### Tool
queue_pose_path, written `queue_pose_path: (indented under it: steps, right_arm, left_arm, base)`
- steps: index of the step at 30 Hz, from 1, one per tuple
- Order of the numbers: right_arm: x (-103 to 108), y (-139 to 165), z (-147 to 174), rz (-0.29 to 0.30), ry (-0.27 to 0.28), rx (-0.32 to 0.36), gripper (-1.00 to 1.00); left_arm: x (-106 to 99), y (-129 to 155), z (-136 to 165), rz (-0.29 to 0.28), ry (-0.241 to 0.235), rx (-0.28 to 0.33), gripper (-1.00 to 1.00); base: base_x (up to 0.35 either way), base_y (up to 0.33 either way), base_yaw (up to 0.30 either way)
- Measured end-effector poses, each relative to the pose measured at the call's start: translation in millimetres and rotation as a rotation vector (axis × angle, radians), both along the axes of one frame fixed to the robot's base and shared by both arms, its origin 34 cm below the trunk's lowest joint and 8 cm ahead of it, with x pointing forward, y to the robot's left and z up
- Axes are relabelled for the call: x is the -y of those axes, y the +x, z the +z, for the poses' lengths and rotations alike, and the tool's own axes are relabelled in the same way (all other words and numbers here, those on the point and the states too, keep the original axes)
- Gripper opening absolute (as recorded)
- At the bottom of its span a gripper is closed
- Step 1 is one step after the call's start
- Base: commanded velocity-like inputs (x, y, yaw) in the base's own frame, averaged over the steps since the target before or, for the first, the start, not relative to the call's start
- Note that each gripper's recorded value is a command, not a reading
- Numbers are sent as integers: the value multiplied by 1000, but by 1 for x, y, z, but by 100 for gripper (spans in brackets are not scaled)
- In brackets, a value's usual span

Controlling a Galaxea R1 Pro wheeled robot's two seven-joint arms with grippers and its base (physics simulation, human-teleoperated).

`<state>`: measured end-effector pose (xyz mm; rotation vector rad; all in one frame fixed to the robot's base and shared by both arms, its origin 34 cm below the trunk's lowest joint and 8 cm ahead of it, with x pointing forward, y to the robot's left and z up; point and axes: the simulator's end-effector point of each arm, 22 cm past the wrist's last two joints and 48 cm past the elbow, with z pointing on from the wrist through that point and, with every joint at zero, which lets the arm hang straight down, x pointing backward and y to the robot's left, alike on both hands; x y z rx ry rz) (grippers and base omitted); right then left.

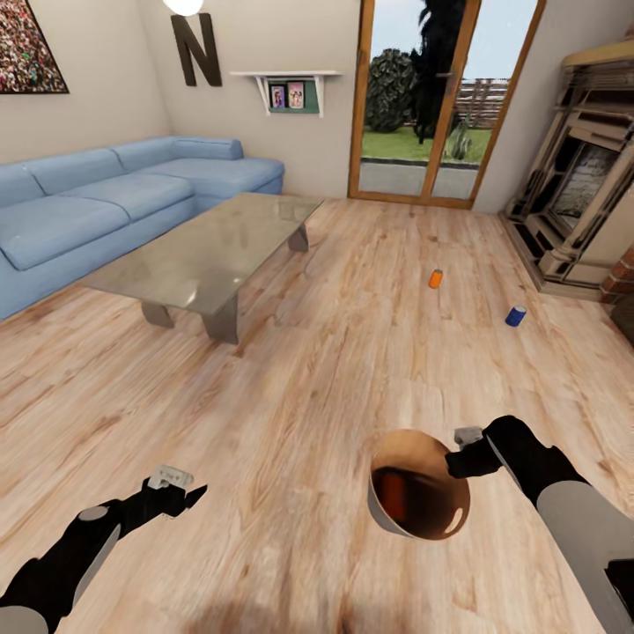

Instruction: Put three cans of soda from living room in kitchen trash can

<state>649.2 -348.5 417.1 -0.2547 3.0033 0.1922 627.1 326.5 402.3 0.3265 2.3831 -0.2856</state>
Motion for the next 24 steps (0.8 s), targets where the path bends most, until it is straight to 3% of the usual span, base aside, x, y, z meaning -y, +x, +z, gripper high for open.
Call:
queue_pose_path:
  steps: [24]
  right_arm:
    - [3, -1, 0, -15, 2, -6, -100]
  left_arm:
    - [0, -3, -3, 1, -1, -8, 100]
  base:
    - [291, -74, -243]
